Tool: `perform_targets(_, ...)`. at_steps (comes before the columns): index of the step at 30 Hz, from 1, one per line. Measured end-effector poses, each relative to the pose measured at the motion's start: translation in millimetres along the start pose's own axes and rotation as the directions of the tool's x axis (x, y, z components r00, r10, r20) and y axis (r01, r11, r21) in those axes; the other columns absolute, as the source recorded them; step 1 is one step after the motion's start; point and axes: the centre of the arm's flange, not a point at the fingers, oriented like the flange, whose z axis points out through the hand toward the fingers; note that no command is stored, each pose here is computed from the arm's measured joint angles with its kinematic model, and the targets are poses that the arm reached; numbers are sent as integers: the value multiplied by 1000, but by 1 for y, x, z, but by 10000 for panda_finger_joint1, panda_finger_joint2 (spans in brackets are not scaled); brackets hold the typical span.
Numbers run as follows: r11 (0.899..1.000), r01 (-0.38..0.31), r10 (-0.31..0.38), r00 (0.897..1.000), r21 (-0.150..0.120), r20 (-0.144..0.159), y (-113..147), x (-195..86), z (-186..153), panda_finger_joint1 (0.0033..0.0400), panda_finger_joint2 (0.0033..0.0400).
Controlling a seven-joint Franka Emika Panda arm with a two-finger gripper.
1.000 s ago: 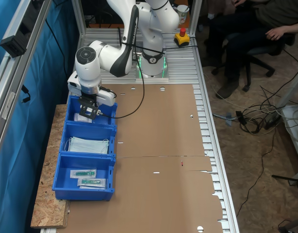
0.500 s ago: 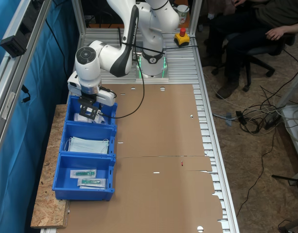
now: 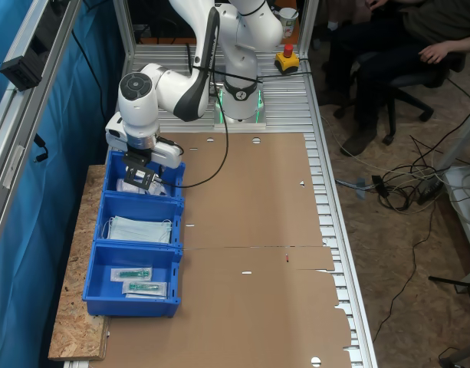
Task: Pick and place sorting task of medical equipment.
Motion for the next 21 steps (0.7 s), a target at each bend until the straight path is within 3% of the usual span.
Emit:
perform_targets(1,1000,4,-4,1000,3,-4,-2,0,-2,398,398)
perform_targets(9,997,63,-62,997,38,-47,-34,-10,-28,398,398)
perform_targets(16,983,170,-163,982,73,-92,-82,-40,-56,400,400)
perform_targets(21,969,227,-218,971,97,-99,-109,-67,-67,400,400)
